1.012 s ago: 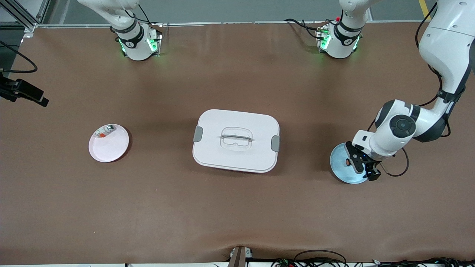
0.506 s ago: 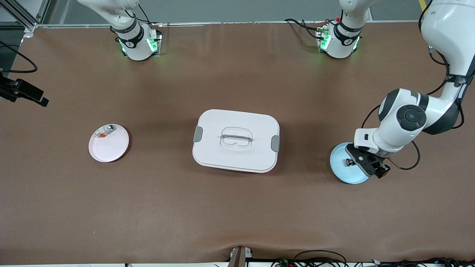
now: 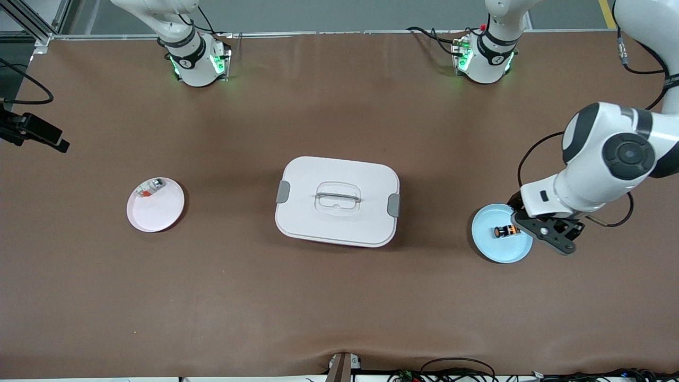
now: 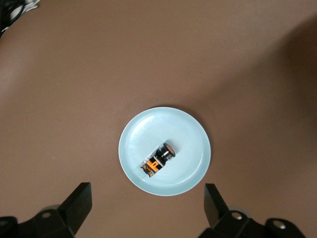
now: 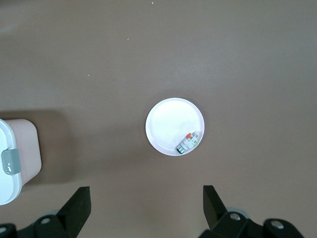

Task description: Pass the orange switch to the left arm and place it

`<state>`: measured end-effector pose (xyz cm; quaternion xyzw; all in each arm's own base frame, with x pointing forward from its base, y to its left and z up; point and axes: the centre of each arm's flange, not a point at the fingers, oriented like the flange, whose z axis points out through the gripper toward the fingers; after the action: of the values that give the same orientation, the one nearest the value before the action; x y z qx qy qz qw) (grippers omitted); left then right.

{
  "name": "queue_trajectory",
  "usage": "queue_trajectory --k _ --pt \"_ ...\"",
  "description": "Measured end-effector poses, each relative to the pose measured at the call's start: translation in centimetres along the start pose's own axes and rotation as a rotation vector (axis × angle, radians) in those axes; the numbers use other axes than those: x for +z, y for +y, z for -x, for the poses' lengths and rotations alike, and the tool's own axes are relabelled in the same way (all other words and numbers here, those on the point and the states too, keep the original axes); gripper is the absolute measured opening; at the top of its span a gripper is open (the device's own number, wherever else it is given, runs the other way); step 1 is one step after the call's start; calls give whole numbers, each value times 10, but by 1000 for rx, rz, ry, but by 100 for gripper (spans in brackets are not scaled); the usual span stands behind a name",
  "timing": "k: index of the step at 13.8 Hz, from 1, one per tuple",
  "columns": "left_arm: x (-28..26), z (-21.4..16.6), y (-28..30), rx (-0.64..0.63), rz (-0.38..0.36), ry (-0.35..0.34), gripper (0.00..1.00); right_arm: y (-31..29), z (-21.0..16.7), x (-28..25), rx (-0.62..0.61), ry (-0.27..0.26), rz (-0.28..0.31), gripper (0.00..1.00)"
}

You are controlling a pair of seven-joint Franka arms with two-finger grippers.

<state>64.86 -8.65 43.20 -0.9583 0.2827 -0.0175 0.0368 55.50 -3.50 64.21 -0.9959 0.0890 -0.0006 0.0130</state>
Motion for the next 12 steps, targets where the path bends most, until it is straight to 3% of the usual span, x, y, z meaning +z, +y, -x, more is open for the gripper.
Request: queue_trajectory --k 8,12 --pt "-81 11 -9 -515 20 -27 100 0 0 0 0 0 0 100" --pt "-99 17 -18 -592 28 -43 100 0 0 0 0 0 0 100"
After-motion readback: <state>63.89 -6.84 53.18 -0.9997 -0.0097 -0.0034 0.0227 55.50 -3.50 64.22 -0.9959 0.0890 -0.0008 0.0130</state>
